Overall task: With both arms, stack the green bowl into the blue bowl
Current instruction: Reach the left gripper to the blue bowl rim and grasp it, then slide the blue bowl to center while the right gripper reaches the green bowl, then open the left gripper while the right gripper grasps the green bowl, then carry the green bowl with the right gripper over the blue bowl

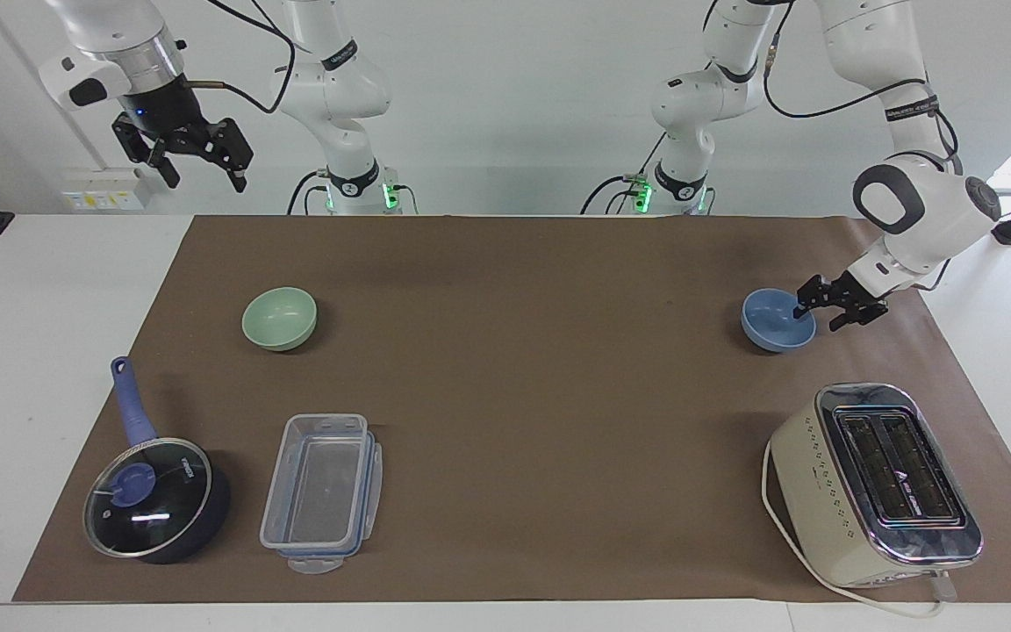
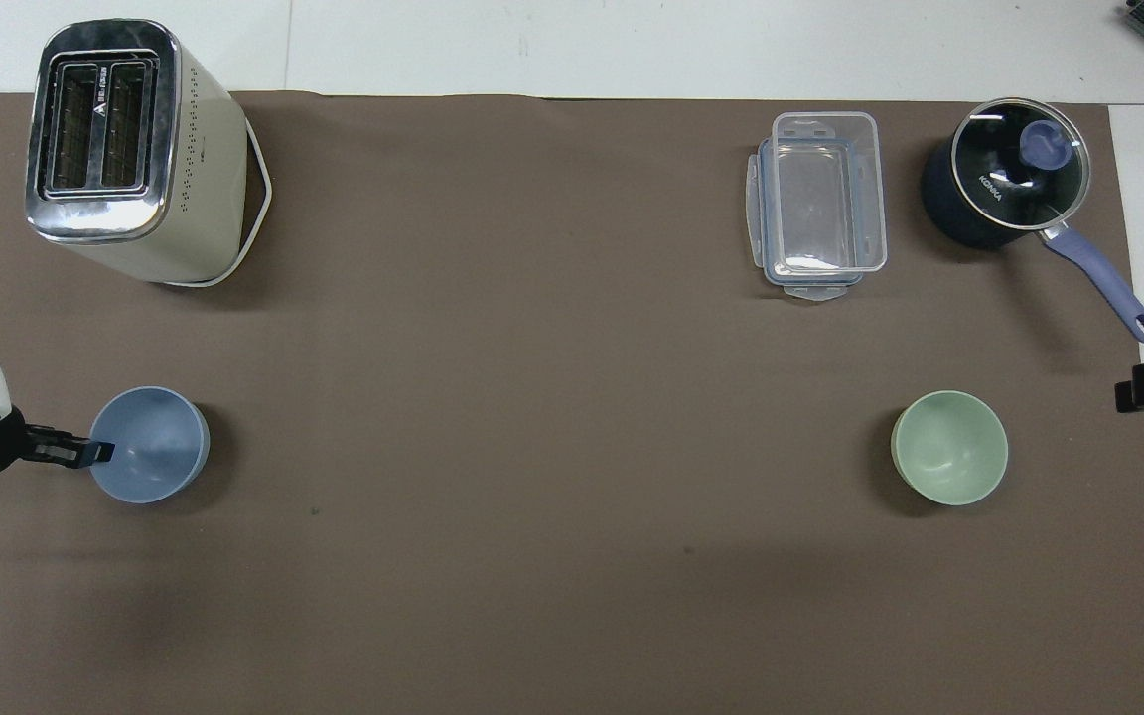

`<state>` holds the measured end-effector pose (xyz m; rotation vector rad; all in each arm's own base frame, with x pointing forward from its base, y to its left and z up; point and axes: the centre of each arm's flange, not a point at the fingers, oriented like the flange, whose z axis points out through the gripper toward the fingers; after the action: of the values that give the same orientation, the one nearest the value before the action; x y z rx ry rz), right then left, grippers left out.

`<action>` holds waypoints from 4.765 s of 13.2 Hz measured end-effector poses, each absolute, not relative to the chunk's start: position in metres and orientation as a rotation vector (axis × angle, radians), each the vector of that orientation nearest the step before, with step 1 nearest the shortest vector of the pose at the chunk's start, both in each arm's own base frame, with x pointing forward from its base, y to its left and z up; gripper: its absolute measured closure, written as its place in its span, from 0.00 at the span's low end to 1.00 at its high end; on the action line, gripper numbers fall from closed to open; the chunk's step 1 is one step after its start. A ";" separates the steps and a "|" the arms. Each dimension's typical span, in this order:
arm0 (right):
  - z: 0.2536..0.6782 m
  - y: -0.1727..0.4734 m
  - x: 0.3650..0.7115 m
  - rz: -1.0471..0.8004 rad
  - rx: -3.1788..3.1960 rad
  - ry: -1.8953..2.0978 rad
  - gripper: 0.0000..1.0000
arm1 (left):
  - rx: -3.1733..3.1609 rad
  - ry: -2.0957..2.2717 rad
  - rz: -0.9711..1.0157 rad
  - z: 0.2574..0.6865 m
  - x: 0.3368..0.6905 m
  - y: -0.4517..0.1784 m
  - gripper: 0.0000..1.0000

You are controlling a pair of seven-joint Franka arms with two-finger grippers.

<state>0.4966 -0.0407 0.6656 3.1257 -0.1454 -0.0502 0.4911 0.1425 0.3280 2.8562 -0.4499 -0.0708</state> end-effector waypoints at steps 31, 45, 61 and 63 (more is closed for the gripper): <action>0.502 -0.067 0.511 -0.084 3.135 0.085 0.00 | 2.960 -0.003 -0.054 0.329 0.437 -0.325 0.66; 0.324 -0.113 0.486 -0.108 3.136 0.231 0.05 | 3.008 -0.207 0.177 0.592 0.530 -0.143 0.00; 0.492 -0.013 0.516 -0.029 3.187 0.259 0.96 | 3.079 -0.339 0.117 0.667 0.548 -0.050 0.00; 0.497 0.053 0.516 -0.029 3.185 0.199 0.96 | 3.080 -0.332 0.113 0.666 0.549 -0.046 0.00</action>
<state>0.5156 0.0530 0.4971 3.1846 0.1989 -0.0293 0.5489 -0.0458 0.6659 3.0804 -0.3324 0.1134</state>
